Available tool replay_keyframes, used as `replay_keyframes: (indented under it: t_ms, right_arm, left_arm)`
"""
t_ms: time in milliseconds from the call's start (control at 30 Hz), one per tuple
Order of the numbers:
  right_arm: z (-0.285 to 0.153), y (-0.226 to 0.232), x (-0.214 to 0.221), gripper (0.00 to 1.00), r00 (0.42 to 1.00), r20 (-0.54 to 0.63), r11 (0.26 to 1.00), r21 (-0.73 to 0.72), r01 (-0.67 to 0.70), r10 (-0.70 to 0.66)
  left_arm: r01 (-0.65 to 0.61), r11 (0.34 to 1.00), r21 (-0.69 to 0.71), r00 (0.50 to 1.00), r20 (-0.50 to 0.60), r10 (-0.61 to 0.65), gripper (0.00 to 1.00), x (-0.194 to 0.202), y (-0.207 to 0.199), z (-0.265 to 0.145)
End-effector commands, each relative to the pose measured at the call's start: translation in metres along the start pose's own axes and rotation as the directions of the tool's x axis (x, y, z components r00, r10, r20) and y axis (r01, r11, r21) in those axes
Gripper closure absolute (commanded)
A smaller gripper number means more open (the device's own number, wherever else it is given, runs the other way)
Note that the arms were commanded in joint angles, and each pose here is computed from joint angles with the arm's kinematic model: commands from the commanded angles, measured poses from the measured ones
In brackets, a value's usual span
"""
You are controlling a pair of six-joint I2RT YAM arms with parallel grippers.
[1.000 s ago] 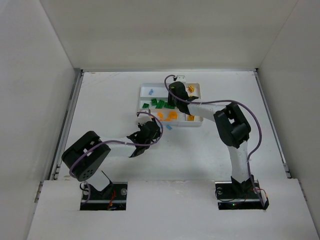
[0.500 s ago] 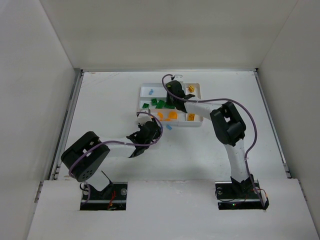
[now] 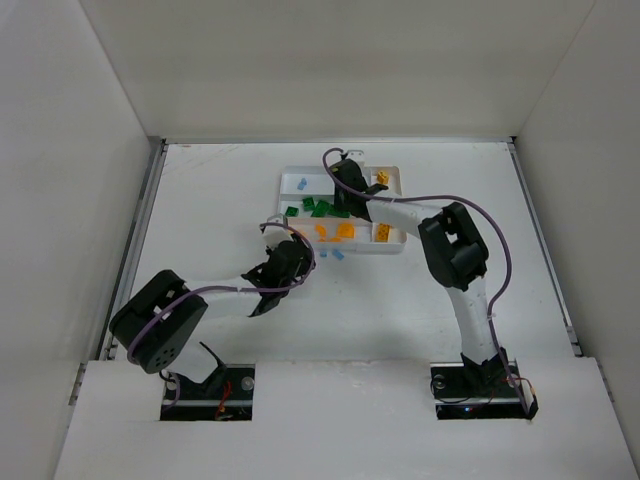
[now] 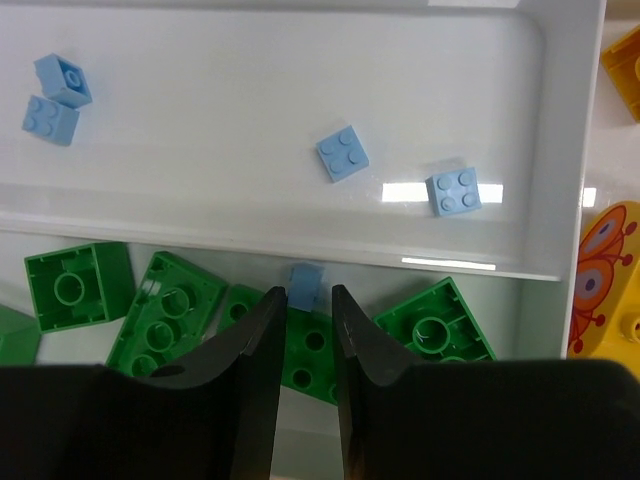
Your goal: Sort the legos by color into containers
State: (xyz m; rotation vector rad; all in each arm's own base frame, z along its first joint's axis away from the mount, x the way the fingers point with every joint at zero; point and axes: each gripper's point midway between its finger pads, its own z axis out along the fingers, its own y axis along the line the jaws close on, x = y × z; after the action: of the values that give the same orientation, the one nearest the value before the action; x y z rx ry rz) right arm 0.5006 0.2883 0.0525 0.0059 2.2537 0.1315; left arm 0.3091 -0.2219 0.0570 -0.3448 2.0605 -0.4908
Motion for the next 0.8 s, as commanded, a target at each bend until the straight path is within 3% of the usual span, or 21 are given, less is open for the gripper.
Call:
replay_keyframes:
  t_ms: [0, 767]
  right_arm:
    - [-0.007, 0.006, -0.014, 0.69, 1.000, 0.014, 1.000, 0.009, -0.001, 0.001]
    - [-0.007, 0.014, -0.009, 0.67, 0.996, -0.078, 0.995, 0.083, 0.047, -0.041]
  left_arm:
    - [0.059, 0.997, 0.040, 0.997, 0.047, -0.061, 0.68, -0.017, -0.007, -0.004]
    - [0.199, 0.979, 0.044, 0.979, 0.030, -0.200, 0.67, -0.028, 0.018, 0.000]
